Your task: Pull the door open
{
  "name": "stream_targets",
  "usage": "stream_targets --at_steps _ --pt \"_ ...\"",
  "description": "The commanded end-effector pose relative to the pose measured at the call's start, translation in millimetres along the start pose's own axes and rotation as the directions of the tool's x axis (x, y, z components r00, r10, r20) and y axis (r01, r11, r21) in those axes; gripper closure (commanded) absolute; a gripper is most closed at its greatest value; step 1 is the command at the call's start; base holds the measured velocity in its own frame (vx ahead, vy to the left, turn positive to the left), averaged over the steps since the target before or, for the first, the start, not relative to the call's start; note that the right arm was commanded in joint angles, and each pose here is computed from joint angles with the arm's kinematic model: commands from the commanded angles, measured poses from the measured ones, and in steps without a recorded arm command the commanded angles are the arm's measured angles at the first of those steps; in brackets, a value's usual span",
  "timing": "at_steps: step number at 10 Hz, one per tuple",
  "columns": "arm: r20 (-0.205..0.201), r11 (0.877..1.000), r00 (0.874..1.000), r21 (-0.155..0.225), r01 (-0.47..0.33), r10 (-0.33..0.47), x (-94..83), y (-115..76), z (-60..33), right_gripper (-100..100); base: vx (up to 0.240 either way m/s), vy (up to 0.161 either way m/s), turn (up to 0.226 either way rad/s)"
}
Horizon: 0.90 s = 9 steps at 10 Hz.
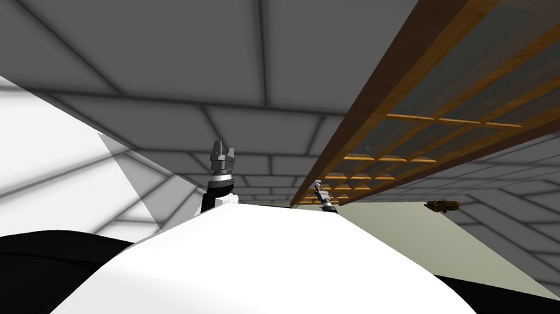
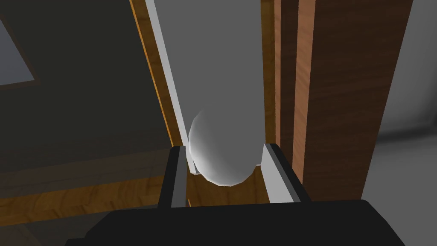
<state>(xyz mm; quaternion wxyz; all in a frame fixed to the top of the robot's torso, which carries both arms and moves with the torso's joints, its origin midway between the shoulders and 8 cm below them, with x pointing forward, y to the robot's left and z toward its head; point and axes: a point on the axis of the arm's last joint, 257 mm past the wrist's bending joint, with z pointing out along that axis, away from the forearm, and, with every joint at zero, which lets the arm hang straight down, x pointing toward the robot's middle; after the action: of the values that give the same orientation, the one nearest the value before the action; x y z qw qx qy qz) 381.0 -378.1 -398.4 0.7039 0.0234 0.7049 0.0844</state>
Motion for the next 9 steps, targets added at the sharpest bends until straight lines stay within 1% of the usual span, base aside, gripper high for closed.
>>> stream_targets --at_steps 1,4,5,6,8,9 --pt "-0.009 0.999 0.999 -0.002 -0.037 0.036 4.6 3.1 -1.9 100 -0.017 -0.004 -0.006" --pt "-0.011 0.992 0.992 -0.011 -0.130 0.129 5.8 7.6 0.5 100 -0.020 -0.003 -0.019" --pt "-0.011 0.990 0.990 -0.011 -0.139 0.139 5.8 7.6 0.5 100 -0.017 -0.002 -0.009" --pt "-0.013 0.984 0.984 -0.015 -0.179 0.178 6.3 9.7 1.6 100 -0.017 -0.002 -0.021" --pt "-0.015 0.976 0.976 -0.019 -0.219 0.219 6.8 11.7 2.7 100 -0.022 -0.005 -0.017" --pt "-0.017 0.967 0.967 -0.023 -0.254 0.253 7.3 13.7 3.7 100 -0.021 -0.004 -0.021"
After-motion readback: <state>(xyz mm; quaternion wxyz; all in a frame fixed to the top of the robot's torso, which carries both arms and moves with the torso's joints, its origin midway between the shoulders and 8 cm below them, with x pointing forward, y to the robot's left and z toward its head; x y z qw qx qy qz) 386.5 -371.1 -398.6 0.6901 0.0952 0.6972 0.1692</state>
